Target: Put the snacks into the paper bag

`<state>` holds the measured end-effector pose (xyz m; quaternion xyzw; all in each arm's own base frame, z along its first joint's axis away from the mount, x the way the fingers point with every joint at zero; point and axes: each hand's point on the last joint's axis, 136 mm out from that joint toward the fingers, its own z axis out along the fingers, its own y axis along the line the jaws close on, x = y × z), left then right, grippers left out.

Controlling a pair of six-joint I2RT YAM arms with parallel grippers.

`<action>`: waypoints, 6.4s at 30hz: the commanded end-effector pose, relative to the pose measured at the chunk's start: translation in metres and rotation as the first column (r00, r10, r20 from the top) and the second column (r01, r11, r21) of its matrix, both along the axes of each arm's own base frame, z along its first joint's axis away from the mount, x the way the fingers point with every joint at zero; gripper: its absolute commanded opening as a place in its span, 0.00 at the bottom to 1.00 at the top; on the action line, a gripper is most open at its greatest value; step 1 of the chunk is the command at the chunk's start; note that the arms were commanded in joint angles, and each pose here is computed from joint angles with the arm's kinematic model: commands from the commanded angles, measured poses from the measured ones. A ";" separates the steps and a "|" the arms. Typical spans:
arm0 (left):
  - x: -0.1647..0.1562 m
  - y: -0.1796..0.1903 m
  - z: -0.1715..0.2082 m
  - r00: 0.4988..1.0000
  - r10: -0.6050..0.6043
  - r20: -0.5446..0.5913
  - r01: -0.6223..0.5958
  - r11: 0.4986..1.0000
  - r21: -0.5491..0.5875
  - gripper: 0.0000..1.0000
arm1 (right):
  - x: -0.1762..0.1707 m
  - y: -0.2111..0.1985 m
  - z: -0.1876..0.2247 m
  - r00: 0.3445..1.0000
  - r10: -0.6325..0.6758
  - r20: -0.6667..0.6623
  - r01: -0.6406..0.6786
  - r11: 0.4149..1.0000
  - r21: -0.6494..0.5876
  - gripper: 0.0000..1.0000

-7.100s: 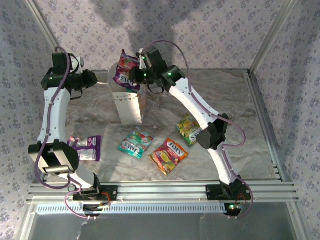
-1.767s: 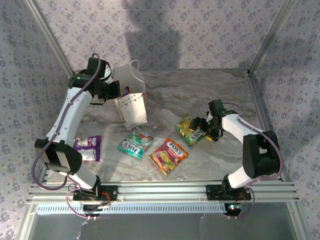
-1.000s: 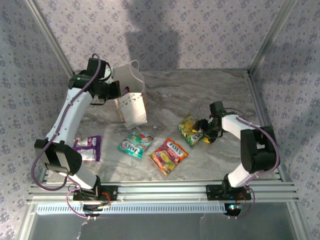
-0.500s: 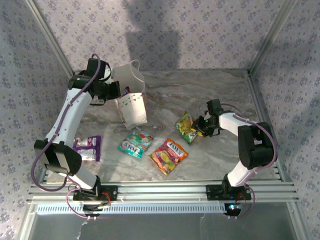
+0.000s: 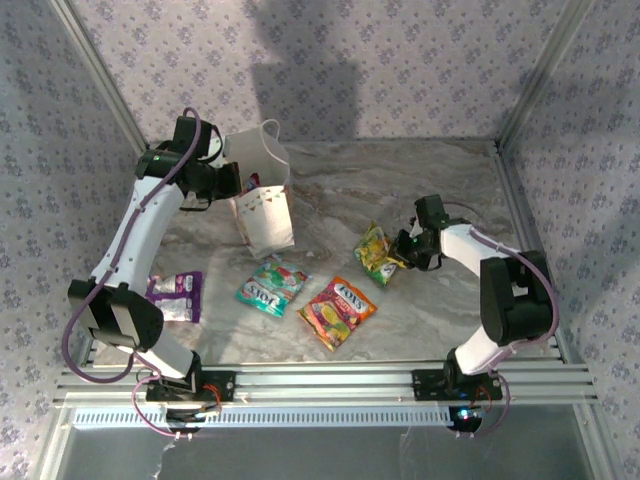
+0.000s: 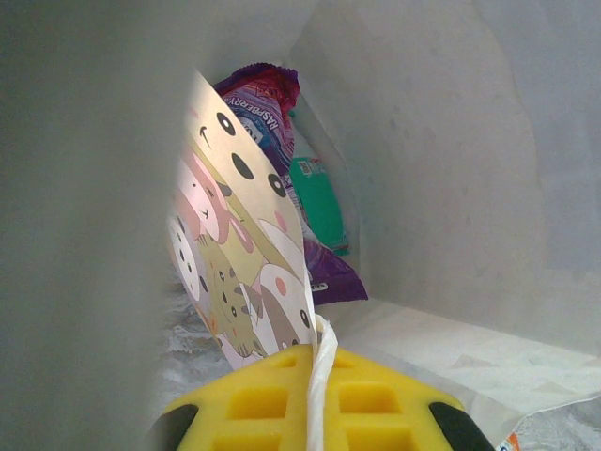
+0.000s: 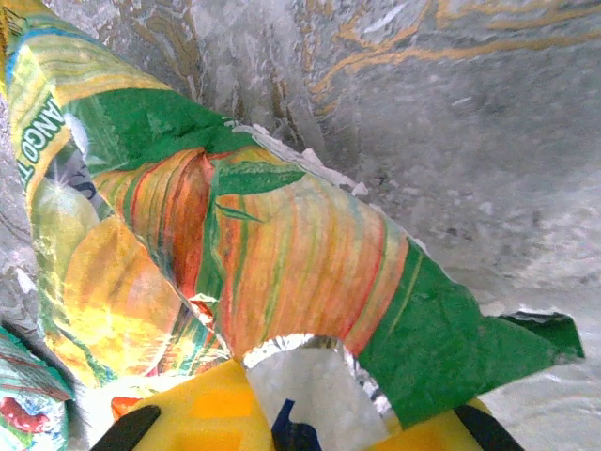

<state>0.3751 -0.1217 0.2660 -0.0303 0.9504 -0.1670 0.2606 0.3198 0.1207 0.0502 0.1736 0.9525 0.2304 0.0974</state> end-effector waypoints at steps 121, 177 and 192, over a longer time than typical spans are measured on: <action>0.078 -0.002 0.031 0.999 0.024 0.038 -0.022 0.998 -0.055 0.02 | 0.030 0.213 0.434 0.285 0.208 0.936 -0.295 0.948 -0.120 0.18; 0.069 0.037 0.043 0.988 0.047 0.145 -0.034 0.995 -0.095 0.23 | 0.091 0.255 0.375 0.566 -0.090 0.820 -0.054 0.988 0.145 0.17; 0.058 0.046 0.044 0.986 0.056 0.158 -0.040 0.994 -0.103 0.23 | 0.110 0.270 0.359 0.603 -0.168 0.779 0.020 0.980 0.196 0.17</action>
